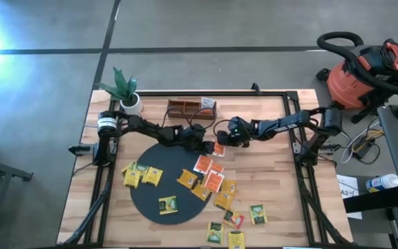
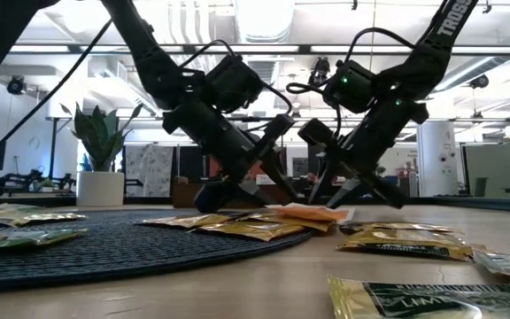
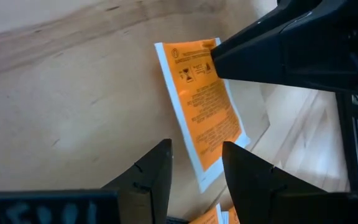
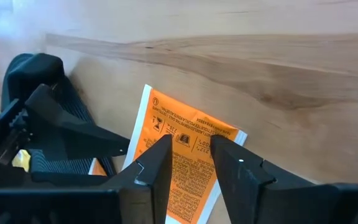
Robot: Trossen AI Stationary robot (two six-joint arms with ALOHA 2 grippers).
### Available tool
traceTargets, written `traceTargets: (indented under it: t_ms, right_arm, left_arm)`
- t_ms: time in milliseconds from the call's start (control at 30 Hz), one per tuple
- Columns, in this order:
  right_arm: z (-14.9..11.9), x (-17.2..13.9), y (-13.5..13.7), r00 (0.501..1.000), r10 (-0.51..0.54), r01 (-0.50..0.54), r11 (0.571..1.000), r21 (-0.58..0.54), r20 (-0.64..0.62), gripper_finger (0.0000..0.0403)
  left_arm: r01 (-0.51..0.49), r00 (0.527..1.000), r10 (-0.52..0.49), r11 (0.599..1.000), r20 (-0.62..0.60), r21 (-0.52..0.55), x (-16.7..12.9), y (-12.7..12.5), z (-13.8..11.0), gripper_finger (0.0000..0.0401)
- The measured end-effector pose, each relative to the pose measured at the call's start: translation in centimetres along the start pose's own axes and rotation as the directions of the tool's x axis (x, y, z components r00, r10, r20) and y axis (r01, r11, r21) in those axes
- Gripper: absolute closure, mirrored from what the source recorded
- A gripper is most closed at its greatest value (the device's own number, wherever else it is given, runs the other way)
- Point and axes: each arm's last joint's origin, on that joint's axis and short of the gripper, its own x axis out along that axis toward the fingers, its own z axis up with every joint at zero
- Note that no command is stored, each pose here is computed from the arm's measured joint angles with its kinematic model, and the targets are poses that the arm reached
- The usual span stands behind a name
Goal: Pick & Place Tea
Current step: Put the white tea bag into the right section of the wooden organizer
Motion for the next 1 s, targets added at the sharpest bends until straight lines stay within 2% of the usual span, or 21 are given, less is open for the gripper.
traceTargets:
  t_ms: [467, 600, 767, 900, 1000]
  right_arm:
    - [0.1, 0.1, 0.3, 0.999, 0.044, -0.044, 0.999, 0.016, 0.014, 0.0284]
    - [0.2, 0.1, 0.6, 0.997, 0.075, -0.076, 0.997, 0.011, 0.027, 0.0284]
    - [0.3, 0.0, 0.8, 0.996, 0.088, -0.089, 0.996, 0.001, 0.032, 0.0284]
    - [0.3, -0.4, 1.1, 0.993, 0.108, -0.108, 0.994, -0.006, 0.037, 0.0284]
    - [0.4, -1.2, 1.6, 0.989, 0.14, -0.139, 0.99, -0.026, 0.047, 0.0284]
  left_arm:
    - [0.054, 0.998, -0.055, 0.991, 0.01, 0.119, 0.1, -1.3, 0.7, 0.0266]
    - [0.069, 0.997, -0.072, 0.986, 0.014, 0.15, 0.1, -1.8, 1.0, 0.0293]
    - [0.067, 0.997, -0.07, 0.986, 0.016, 0.154, 0.1, -2.0, 1.1, 0.0344]
    - [0.016, 1.0, -0.017, 0.986, 0.005, 0.167, 0.0, -1.5, 0.9, 0.0386]
    - [-0.044, 0.999, 0.045, 0.982, -0.001, 0.184, 0.0, -1.0, 0.7, 0.0398]
